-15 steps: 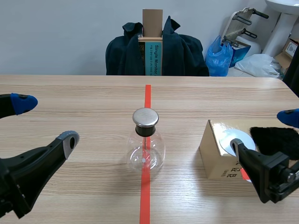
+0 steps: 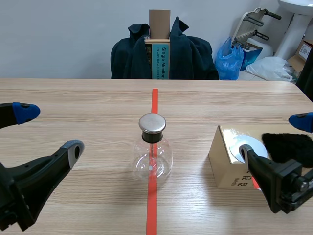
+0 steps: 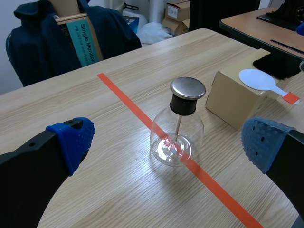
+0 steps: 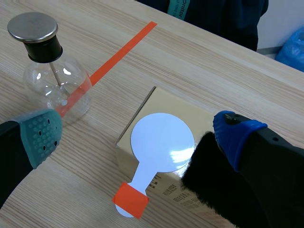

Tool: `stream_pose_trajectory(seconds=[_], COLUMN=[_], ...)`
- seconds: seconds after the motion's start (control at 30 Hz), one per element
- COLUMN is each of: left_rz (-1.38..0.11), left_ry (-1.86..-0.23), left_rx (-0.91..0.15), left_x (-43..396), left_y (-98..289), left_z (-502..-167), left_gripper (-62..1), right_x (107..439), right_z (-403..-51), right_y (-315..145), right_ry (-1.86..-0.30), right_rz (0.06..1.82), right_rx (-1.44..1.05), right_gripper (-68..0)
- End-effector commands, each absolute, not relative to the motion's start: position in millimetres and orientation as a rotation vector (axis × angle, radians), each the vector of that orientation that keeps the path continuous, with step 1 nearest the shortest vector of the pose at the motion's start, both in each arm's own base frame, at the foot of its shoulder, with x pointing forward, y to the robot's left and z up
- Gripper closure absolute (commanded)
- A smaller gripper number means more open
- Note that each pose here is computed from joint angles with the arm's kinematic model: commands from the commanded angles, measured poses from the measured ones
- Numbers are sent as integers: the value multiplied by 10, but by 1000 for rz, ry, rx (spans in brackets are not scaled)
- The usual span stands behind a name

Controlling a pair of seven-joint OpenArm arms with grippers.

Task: Do the electroscope experiment.
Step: 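Pick up the white charging plate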

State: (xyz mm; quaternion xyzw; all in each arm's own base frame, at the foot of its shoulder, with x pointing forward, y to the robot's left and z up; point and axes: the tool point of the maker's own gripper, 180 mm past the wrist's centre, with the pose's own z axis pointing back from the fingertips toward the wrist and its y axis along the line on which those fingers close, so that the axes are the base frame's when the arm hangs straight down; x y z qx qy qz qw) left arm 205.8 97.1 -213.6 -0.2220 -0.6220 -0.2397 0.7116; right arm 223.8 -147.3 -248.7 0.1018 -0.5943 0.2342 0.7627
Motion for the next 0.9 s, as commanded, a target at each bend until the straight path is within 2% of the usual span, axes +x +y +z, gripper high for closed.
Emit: stream_pose_trajectory(seconds=[0.0, 0.73, 0.87], left_rz=[-527, -529, -529], left_ry=[-1412, -1411, -1410], left_rx=[-510, -509, -509], left_x=[2061, 2060, 2060], left_y=[937, 936, 936], left_z=[-2045, -2047, -2048], left_gripper=[-623, -623, -623], right_x=[2288, 2289, 2271], right_z=[-2348, -2341, -2328], right_y=[-1445, -1444, -1404], right_ry=[-1349, -1353, -1376], right_rz=[506, 507, 618], right_rx=[233, 234, 177], right_gripper=[-679, -679, -679])
